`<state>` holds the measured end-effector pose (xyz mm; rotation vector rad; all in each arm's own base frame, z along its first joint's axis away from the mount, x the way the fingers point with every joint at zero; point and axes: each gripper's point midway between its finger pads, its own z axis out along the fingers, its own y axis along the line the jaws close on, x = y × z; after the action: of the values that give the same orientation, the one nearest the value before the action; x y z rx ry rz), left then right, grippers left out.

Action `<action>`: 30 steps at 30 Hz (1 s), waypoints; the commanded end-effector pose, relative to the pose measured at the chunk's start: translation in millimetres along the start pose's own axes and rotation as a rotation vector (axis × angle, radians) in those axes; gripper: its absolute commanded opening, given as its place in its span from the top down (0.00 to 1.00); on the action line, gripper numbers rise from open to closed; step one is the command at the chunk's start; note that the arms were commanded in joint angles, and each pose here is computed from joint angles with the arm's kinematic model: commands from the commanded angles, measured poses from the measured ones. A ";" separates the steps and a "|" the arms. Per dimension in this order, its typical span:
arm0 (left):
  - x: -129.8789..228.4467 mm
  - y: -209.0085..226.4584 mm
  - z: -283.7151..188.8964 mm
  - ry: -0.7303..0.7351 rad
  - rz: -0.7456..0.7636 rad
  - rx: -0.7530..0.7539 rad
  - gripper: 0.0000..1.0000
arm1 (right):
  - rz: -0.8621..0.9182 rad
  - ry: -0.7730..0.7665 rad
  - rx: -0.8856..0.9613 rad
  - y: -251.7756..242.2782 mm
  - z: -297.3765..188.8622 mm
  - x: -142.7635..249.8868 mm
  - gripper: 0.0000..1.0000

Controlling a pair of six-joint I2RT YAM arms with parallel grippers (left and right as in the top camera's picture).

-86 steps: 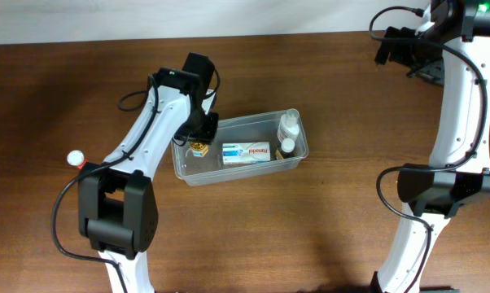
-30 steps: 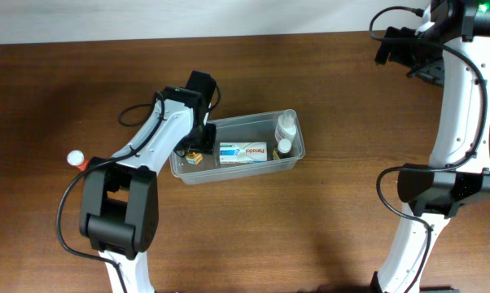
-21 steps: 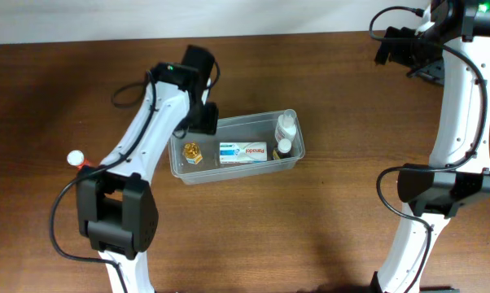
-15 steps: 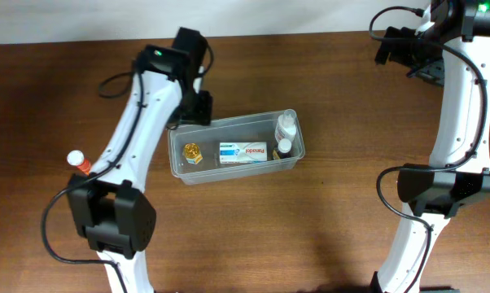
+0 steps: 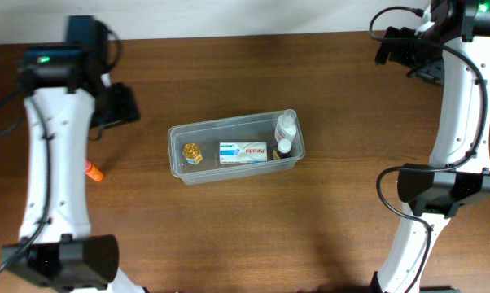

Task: Pack container
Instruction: 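Open the left gripper, release the jar, and withdraw left, then lower the left gripper onto the orange tube and grasp it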

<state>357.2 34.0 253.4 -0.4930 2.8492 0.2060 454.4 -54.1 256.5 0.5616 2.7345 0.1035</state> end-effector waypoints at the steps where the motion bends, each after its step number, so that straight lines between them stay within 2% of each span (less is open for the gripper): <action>1: -1.9 33.7 0.9 -0.004 -0.107 -0.048 0.20 | 0.003 0.004 0.011 -2.2 0.5 1.0 0.02; 9: -9.5 63.1 40.0 0.020 -0.225 -0.039 0.20 | 0.003 0.004 0.011 -2.2 0.5 0.9 0.02; 15: 0.1 76.5 80.6 0.071 -0.271 -0.048 0.20 | 0.003 0.004 0.011 -2.2 0.5 1.0 0.02; 21: 13.5 73.8 113.3 0.112 -0.274 -0.043 0.20 | 0.003 0.004 0.011 -2.2 0.5 1.0 0.02; 30: 19.6 73.9 131.9 0.120 -0.277 -0.046 0.20 | 0.003 0.004 0.011 -2.2 0.5 1.0 0.02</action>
<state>343.9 119.3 131.4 -0.9038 2.8566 0.2110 454.3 -54.1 256.4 0.5628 2.7350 0.1036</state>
